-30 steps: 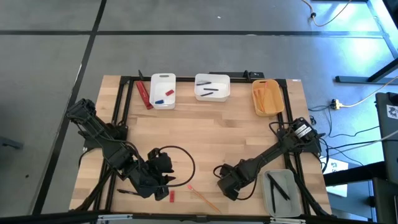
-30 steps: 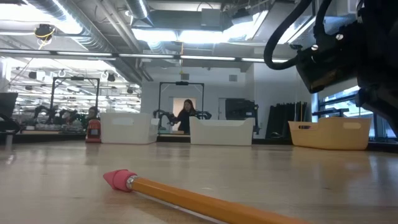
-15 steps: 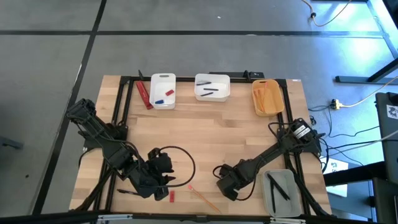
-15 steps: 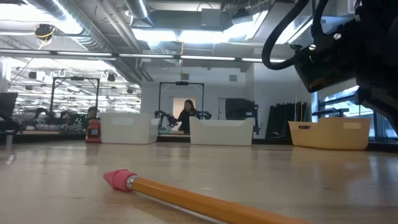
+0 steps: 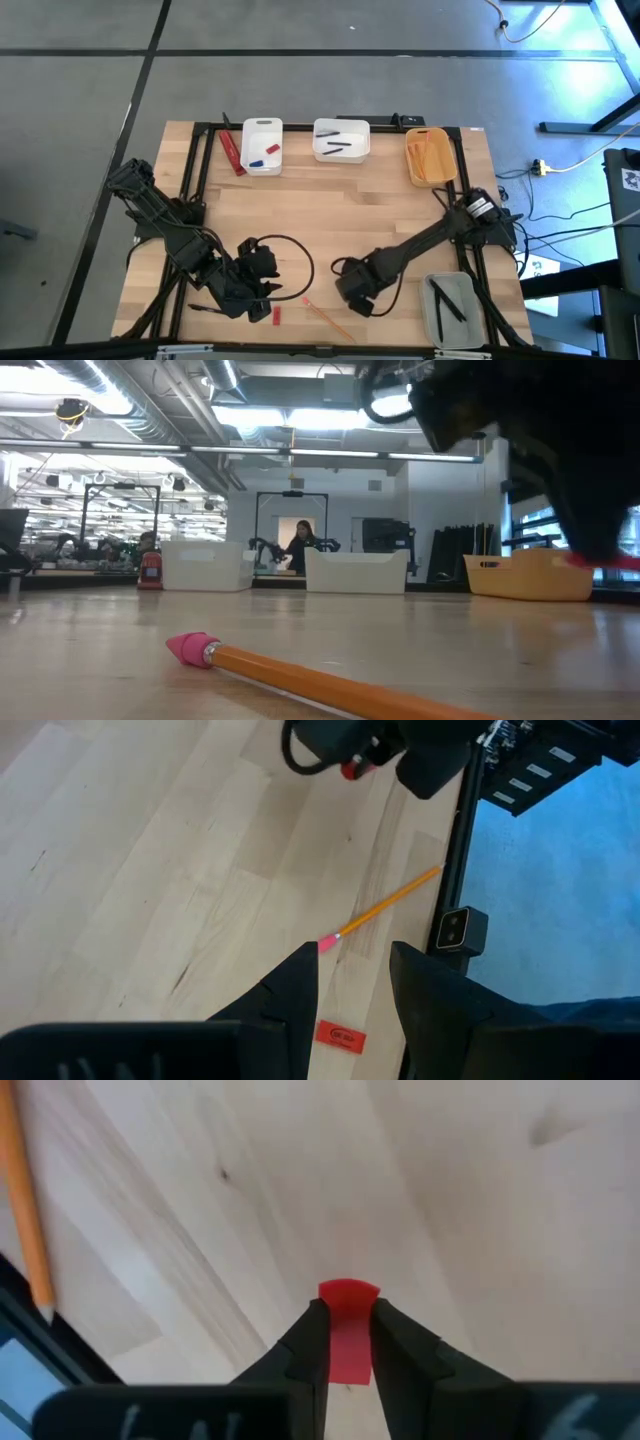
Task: Sort crayons/erasers/pens/pencils in bins
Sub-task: Put the right red eraser into the left white bin
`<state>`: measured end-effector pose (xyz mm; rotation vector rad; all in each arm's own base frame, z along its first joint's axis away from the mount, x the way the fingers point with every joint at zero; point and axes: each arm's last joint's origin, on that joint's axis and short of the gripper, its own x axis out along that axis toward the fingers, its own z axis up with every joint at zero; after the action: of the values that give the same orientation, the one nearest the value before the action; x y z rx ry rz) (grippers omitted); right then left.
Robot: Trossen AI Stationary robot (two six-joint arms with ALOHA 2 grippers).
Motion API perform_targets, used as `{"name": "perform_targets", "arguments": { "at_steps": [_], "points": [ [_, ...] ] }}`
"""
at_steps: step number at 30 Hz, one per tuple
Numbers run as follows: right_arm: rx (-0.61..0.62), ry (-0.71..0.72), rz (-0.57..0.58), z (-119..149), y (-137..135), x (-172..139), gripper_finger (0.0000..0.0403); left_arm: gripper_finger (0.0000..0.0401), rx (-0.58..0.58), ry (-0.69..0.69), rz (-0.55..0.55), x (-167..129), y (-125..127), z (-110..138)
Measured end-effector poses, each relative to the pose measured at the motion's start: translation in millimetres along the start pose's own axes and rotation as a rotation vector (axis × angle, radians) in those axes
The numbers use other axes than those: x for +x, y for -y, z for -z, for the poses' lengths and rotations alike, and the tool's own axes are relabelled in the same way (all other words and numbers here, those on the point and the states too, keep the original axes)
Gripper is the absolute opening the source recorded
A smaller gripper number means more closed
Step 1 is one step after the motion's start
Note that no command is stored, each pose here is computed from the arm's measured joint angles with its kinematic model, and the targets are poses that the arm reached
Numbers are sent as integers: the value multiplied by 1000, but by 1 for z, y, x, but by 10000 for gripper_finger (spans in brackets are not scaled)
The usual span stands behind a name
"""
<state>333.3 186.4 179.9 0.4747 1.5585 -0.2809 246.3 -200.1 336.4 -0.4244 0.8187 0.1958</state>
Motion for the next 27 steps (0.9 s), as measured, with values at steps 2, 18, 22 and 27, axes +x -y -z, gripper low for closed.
{"name": "perform_targets", "arguments": {
  "at_steps": [2,18,22,27],
  "points": [
    [-7,4,19,-6,3,-9,66,119,0,0,0,0,0,0],
    [-80,135,101,-82,56,-112,67,119,3,96,-111,3,-9,-7],
    [-76,198,75,-100,73,-136,67,119,12,133,-152,-1,-14,-9],
    [-96,273,53,-117,92,-159,67,119,11,210,-192,-15,-22,-14]
  ]
}}
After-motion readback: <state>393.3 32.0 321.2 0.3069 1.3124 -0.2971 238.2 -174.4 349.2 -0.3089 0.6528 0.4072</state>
